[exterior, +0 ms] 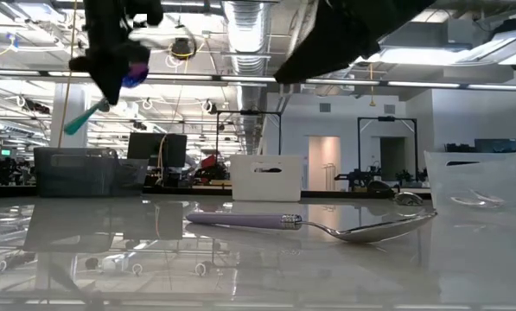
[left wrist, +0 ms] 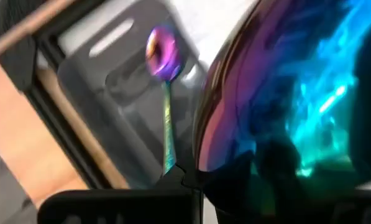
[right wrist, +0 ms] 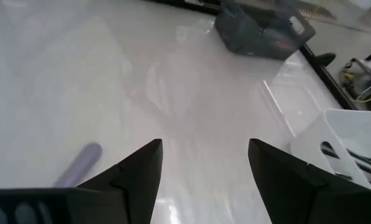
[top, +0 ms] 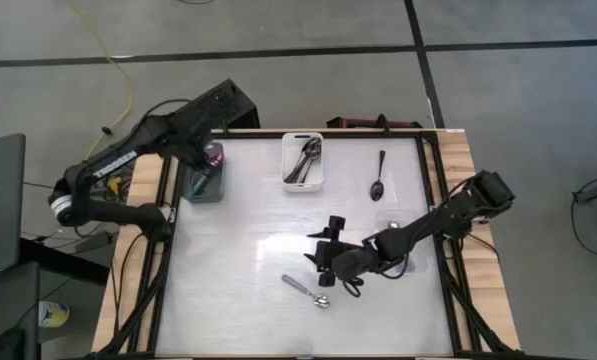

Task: Sort silverware by color (type)
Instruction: Put the blue spoon into the black bin, then put the violet spoon into the transparent bin

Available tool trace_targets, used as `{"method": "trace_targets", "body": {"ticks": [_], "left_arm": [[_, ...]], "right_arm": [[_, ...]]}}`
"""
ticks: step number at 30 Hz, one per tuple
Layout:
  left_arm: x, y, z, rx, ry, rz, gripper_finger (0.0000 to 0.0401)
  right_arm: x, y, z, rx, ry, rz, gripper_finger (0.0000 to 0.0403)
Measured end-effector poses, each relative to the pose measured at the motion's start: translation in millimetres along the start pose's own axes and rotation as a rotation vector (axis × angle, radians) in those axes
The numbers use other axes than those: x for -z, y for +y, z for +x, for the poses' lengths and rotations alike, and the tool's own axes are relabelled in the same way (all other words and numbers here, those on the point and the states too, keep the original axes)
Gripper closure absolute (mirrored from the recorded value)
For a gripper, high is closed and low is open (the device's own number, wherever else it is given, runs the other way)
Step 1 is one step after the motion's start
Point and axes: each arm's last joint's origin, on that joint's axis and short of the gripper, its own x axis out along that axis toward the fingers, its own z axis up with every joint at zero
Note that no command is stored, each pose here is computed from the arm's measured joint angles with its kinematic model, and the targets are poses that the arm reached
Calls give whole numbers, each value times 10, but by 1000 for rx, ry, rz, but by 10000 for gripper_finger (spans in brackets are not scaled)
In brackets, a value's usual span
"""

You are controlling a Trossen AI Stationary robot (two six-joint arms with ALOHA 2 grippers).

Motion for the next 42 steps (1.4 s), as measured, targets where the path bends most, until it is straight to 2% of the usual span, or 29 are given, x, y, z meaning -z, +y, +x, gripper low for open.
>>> {"method": "trace_targets", "body": {"ticks": [7, 15, 21, 25, 34, 36, 38, 42], "left_arm": [[-167, 210, 377, 42, 174, -48, 401], [-282, 322, 922, -89, 419, -28, 401], [-310, 317, 1133, -148, 489, -11, 400], [-312, 318, 1146, -160, 491, -17, 384], [-356, 332, 1092, -202, 478, -4, 304], [-404, 332, 999, -187, 457, -11, 293], [-454, 303, 828, -150, 397, -16, 287], [-438, 148, 370, -23, 188, 3, 285]], "right_arm": [[22, 54, -27, -32, 13, 34, 141], [54, 108, -72, -45, 29, 33, 141], [75, 116, -82, -44, 46, 25, 141], [79, 111, -79, -42, 50, 22, 141], [78, 109, -77, -42, 49, 23, 141], [78, 113, -77, -58, 52, 24, 141], [80, 137, -84, -122, 64, 40, 141], [76, 223, -127, -273, 86, 122, 141]]}}
